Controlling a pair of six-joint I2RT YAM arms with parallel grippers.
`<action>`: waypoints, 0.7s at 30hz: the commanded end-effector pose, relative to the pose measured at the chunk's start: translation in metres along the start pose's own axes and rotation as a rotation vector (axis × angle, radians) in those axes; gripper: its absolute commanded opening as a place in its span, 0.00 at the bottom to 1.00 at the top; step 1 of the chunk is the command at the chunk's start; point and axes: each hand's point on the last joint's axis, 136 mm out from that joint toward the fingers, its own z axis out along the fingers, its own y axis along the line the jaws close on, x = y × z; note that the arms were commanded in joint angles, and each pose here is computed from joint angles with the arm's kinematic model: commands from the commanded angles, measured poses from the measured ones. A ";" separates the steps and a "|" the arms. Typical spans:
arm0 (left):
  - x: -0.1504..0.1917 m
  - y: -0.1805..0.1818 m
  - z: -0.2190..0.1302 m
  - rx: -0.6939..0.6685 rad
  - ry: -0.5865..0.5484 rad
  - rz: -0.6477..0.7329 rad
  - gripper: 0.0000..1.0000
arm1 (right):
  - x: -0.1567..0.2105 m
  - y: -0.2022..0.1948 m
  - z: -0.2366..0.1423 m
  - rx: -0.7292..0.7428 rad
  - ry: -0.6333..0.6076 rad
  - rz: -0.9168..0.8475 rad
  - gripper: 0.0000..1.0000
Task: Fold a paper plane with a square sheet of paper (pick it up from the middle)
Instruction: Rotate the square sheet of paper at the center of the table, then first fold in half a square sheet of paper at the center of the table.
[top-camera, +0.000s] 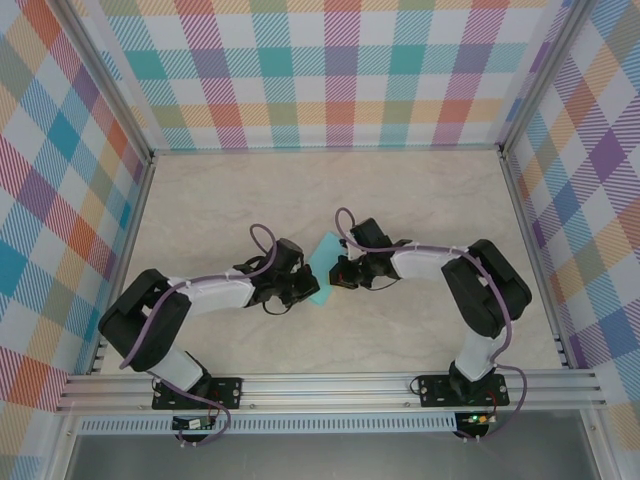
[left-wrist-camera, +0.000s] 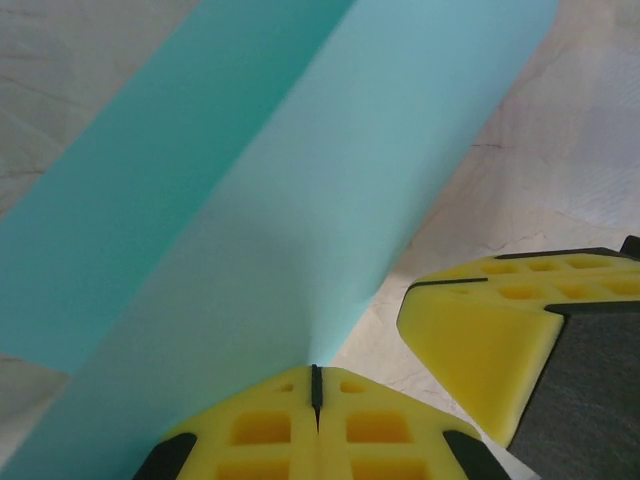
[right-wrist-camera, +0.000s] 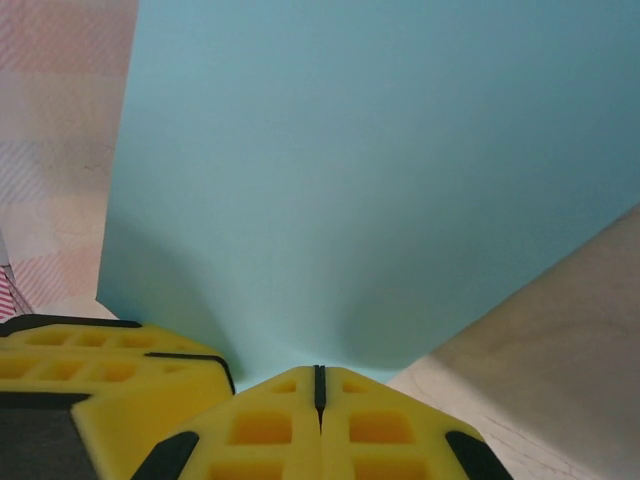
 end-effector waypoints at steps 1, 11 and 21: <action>-0.001 -0.019 0.005 0.040 0.000 0.007 0.00 | -0.004 0.009 0.006 -0.042 0.019 -0.041 0.00; 0.006 -0.018 0.013 0.038 0.033 0.017 0.00 | -0.003 -0.003 0.016 -0.016 0.035 -0.013 0.00; 0.013 -0.010 0.023 0.007 0.047 0.019 0.00 | -0.002 -0.009 0.019 0.000 0.043 -0.002 0.00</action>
